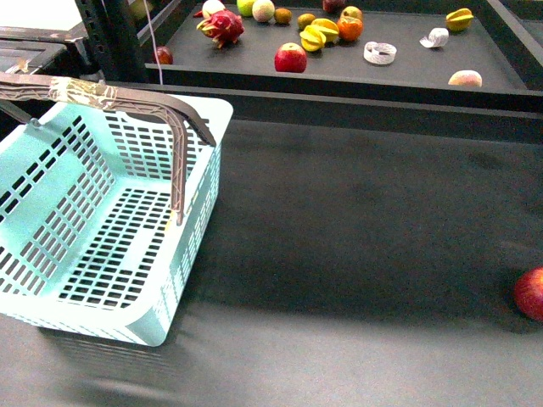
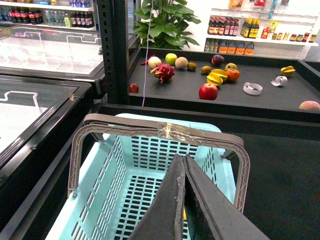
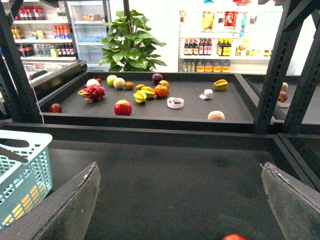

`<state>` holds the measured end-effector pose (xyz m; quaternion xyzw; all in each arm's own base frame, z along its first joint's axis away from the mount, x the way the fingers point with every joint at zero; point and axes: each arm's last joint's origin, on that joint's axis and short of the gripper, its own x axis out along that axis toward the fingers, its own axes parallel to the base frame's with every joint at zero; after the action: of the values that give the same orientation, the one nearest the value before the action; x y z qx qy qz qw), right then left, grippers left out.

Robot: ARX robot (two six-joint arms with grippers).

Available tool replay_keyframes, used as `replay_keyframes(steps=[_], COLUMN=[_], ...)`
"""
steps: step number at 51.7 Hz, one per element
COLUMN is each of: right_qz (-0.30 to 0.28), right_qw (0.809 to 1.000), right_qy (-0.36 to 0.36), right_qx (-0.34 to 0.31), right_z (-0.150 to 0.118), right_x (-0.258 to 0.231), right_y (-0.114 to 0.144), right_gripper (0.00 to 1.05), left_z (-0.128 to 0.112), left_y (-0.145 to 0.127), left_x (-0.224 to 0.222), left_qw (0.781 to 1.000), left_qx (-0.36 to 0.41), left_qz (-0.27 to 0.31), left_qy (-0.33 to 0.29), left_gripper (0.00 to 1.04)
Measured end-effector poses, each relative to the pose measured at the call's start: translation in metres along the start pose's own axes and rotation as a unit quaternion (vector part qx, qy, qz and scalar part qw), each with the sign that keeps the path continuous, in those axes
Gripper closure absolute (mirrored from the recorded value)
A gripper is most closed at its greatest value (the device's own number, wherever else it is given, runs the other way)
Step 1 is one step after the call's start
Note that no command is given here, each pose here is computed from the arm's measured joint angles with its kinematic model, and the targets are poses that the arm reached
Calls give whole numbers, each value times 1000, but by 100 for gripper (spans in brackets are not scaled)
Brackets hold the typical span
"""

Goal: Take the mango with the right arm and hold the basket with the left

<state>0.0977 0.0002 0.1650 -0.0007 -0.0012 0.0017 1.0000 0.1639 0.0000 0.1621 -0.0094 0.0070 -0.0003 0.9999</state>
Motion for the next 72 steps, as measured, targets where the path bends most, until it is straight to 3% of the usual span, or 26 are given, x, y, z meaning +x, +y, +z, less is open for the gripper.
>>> replay_keyframes(steps=[44, 72], right_qz=[0, 0], right_qw=[1000, 1000], right_qy=[0, 0], right_qx=[0, 0], right_z=[0, 0], right_x=[0, 0], right_y=[0, 0], right_gripper=[8, 8], left_z=[11, 5], left_y=[0, 0], left_x=[-43, -64], left_qw=[1000, 1000], left_qx=[5, 6], left_qz=[0, 0], left_qy=[-18, -2], left_gripper=[101, 101])
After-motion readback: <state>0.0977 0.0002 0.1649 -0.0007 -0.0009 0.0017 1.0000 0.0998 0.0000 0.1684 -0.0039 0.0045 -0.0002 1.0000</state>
